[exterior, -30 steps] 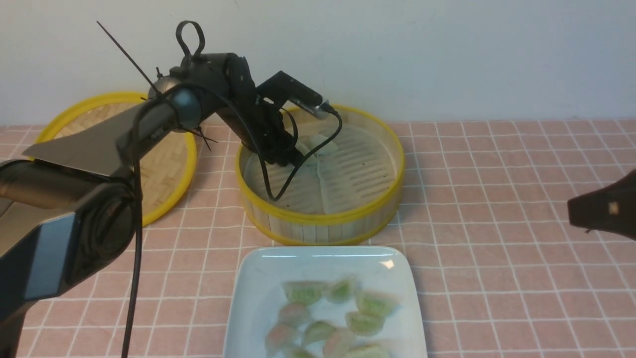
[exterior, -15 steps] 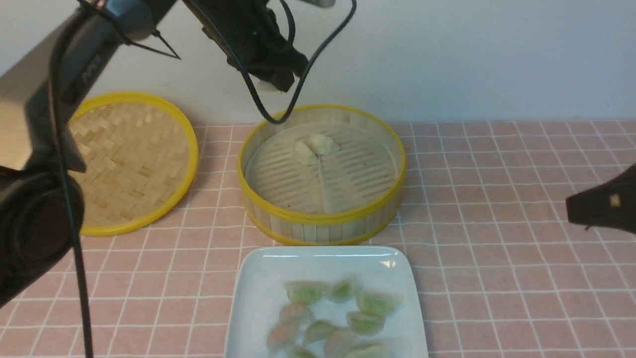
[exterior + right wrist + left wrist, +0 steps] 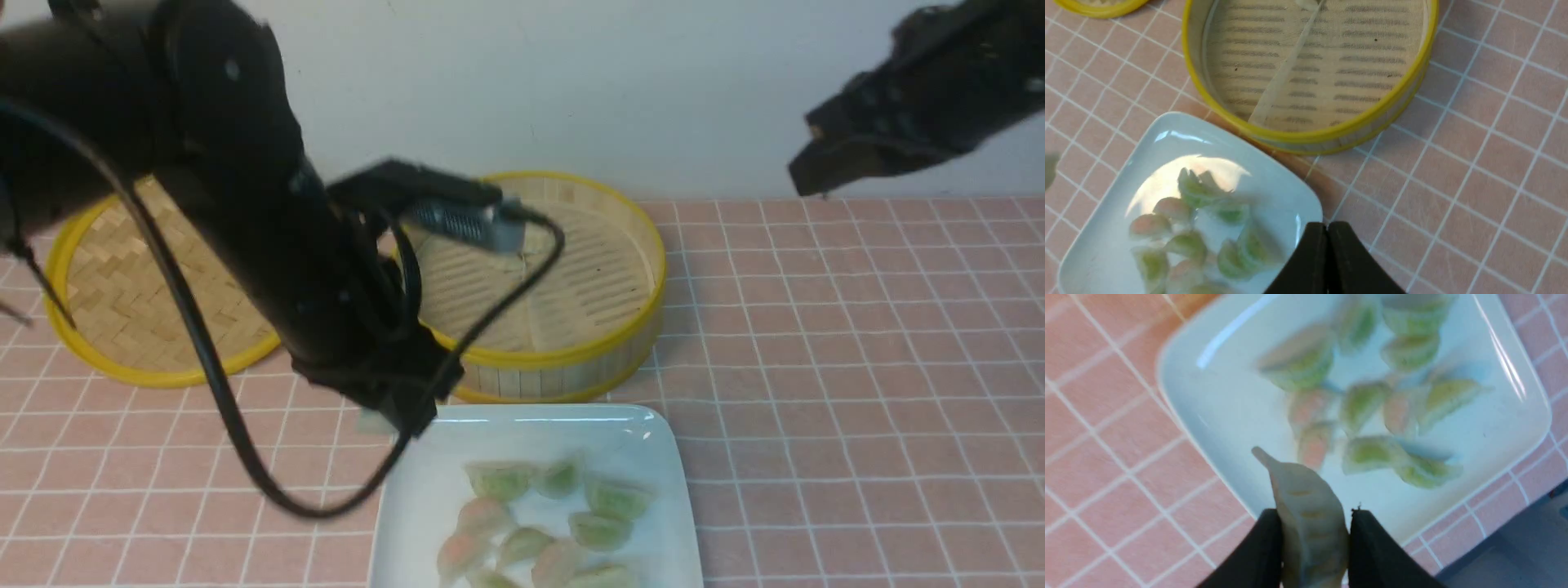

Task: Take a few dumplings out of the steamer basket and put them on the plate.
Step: Use the left arm to put the dumpling into the plate

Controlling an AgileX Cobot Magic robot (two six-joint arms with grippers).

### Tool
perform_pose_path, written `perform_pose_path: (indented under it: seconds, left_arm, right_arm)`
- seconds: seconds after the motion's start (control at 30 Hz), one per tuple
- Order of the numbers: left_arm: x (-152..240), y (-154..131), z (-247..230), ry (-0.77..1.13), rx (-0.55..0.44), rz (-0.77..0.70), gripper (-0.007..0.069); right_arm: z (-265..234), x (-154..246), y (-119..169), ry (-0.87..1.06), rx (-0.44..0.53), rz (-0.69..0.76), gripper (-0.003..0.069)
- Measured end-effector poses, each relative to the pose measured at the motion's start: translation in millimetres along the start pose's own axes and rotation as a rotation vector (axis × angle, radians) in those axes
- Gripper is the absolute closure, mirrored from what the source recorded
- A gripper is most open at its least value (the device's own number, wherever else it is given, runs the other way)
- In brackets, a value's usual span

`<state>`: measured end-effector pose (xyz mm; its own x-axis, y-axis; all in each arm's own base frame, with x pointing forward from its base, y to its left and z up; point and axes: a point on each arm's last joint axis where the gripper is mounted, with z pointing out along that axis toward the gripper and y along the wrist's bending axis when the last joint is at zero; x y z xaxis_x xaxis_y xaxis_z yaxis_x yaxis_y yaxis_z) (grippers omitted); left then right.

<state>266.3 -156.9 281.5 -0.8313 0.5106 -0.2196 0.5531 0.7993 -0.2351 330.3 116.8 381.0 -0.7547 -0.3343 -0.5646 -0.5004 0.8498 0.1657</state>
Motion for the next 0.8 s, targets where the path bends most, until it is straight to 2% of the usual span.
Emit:
perform_pose_path:
  seconds: [0.2,0.37,0.43,0.67,0.73,0.8]
  left_arm:
    - [21,-16,41,0.085,0.025,0.027,0.0442]
    - [21,-18,54,0.126,0.031,0.027,0.0437]
    - [21,-18,55,0.129,0.035,0.025,0.0398]
    - [21,-18,55,0.130,0.037,0.023,0.0147]
    - [21,-18,55,0.130,0.037,0.020,0.0111]
    - [21,-18,55,0.130,0.034,0.015,0.0106]
  right_arm:
    - [79,-54,-13,0.018,-0.004,-0.061,0.0660]
    - [145,-82,-15,-0.004,-0.019,-0.145,0.0607]
    - [172,-88,-14,-0.016,-0.026,-0.180,0.0566]
    - [246,-83,-17,-0.015,-0.040,-0.216,0.0381]
    - [265,-78,-20,-0.015,-0.039,-0.218,0.0326]
    - [276,-75,-22,-0.014,-0.036,-0.222,0.0297]
